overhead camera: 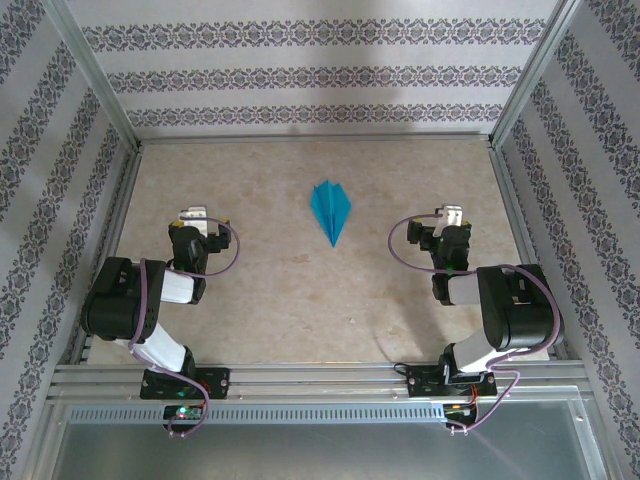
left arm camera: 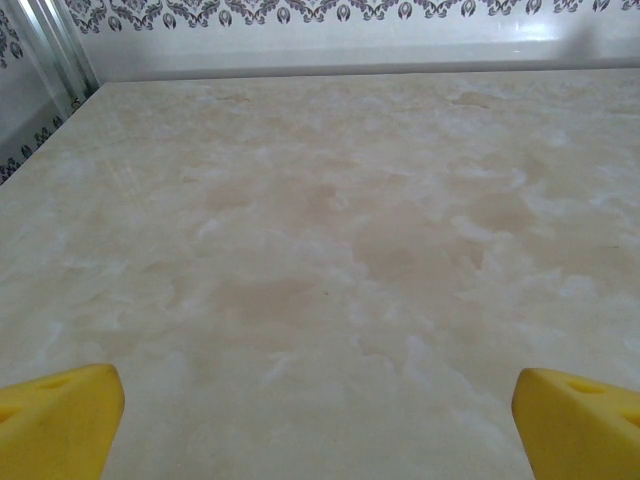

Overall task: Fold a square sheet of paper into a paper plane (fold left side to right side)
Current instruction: Reset both arms

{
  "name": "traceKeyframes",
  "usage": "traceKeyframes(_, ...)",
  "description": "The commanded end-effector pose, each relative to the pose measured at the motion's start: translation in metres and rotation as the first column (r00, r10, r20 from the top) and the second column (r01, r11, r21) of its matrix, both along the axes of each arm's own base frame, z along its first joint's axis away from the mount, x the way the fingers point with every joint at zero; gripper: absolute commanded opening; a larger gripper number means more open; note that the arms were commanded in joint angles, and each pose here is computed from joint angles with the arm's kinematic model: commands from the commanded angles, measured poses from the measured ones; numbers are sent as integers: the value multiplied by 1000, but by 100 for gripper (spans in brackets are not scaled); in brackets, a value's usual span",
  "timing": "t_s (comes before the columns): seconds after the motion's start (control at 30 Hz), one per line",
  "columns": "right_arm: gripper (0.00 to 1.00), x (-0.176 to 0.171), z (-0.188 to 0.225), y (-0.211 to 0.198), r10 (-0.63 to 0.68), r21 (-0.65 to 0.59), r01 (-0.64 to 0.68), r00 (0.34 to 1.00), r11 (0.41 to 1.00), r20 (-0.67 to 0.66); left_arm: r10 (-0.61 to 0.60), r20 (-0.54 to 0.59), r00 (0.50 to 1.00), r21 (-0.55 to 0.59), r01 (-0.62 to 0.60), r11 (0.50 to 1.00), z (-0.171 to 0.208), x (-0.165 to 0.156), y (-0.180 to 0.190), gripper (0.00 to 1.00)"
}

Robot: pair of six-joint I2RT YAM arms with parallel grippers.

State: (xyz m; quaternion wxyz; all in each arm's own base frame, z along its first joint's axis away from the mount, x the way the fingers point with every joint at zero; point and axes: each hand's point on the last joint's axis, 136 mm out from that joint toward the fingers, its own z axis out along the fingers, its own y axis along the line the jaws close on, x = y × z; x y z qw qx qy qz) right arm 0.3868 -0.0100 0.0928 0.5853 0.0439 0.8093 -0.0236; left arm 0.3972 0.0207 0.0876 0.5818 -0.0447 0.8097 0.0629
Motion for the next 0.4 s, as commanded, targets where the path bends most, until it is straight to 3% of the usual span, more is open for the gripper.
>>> traceKeyframes(0.0,98,2,6,1,-2,-14,3,1000,1000,18,0,-1,1000,-8,0,1000,2,0,2,100)
traceKeyframes(0.37,98,2,5,1,-1,-15,2,1000,1000,12,1,0,1000,-8,-1,1000,2,0,2,100)
